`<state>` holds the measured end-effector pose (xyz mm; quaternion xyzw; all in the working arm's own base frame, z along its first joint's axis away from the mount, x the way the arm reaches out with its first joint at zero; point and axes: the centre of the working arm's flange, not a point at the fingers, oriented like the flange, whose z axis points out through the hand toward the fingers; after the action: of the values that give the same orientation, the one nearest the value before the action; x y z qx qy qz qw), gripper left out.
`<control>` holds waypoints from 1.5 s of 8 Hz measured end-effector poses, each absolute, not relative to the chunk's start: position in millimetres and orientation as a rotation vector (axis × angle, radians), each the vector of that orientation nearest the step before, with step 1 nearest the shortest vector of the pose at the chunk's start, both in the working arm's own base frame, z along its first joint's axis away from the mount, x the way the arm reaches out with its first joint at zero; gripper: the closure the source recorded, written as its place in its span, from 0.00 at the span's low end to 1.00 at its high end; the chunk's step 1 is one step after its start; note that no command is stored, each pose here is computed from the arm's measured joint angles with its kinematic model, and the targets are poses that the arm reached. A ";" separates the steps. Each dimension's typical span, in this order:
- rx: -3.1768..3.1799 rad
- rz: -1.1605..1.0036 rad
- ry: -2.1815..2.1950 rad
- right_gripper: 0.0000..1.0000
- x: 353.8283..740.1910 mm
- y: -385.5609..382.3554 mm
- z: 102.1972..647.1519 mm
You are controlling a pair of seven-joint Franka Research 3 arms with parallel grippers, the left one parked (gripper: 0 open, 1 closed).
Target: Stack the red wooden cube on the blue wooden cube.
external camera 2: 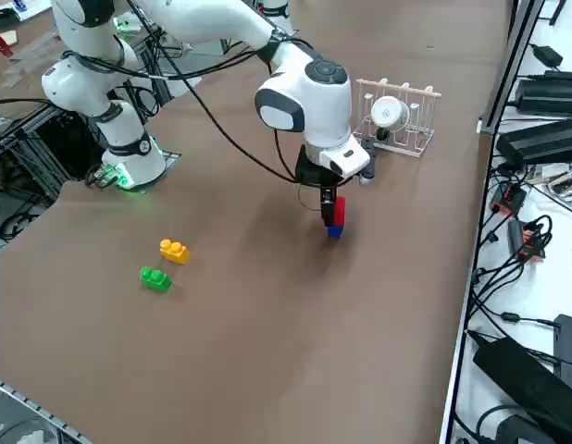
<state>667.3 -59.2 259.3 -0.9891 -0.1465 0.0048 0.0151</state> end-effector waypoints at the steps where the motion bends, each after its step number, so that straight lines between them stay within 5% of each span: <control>1: -3.078 0.015 -0.456 0.30 667.3 -59.2 259.2; 2: -3.078 0.015 -0.456 0.29 667.3 -59.2 259.0; 3: -3.077 0.019 -0.456 0.14 667.1 -59.1 257.3; 4: -3.076 0.023 -0.455 0.11 666.9 -59.1 255.8; 9: -3.079 0.007 -0.454 0.01 669.4 -60.1 258.9; 12: -3.091 -0.072 -0.460 0.00 685.0 -60.3 305.8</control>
<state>685.0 -60.3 305.8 -0.9888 -0.1472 -0.0230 0.0079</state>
